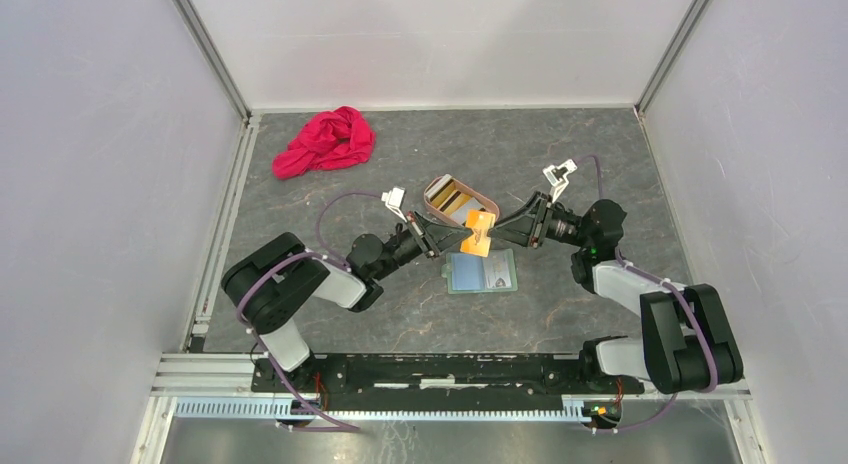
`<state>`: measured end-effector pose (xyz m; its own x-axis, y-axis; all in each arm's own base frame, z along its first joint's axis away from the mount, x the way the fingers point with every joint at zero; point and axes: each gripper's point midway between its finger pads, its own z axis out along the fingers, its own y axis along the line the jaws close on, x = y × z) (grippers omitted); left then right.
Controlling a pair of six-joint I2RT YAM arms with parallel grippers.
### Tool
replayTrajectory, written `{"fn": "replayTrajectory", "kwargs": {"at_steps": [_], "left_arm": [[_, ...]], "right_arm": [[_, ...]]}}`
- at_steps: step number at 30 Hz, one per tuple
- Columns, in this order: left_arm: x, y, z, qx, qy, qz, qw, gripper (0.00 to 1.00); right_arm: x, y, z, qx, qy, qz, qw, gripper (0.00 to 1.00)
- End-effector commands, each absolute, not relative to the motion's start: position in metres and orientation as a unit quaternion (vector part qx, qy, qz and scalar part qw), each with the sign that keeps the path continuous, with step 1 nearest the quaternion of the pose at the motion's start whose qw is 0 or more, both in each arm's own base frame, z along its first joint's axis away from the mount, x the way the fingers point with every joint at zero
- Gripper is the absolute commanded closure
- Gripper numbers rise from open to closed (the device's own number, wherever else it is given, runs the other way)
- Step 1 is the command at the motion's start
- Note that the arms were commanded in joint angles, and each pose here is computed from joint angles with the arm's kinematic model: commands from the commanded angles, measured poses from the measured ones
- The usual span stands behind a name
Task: Put the credit cards into the card holder
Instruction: Insert the credit card into the card holder.
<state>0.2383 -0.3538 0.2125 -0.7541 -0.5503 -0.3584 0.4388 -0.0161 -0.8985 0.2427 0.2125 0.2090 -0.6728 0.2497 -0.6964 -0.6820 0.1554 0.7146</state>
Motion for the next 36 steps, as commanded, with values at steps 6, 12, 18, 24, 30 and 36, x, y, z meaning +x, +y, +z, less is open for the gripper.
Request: {"fn": "replayTrajectory", "kwargs": {"at_steps": [6,12,18,24,30,36], "left_arm": [[0.222,-0.353,0.252,-0.007,0.533,-0.764,0.364,0.98],[0.222,-0.354,0.246,-0.006,0.539,-0.759,0.364,0.98],[0.223,-0.352,0.243,-0.009,0.542,-0.756,0.366,0.91],[0.233,-0.333,0.236,-0.014,0.576,-0.711,0.403,0.47],[0.256,-0.309,0.185,0.044,0.739,-0.485,0.466,0.17],[0.254,-0.294,0.183,0.005,0.737,-0.485,0.472,0.00]], "right_arm": [[0.247,0.213,0.229,-0.188,0.641,0.632,0.392,0.56],[0.249,0.213,0.225,-0.183,0.647,0.632,0.386,0.82],[0.253,0.214,0.215,-0.191,0.658,0.621,0.381,1.00],[0.255,0.208,0.182,-0.239,0.688,0.569,0.381,1.00],[0.245,0.196,0.144,-0.227,0.719,0.548,0.363,1.00],[0.255,0.179,0.102,-0.135,0.780,0.499,0.353,1.00]]}}
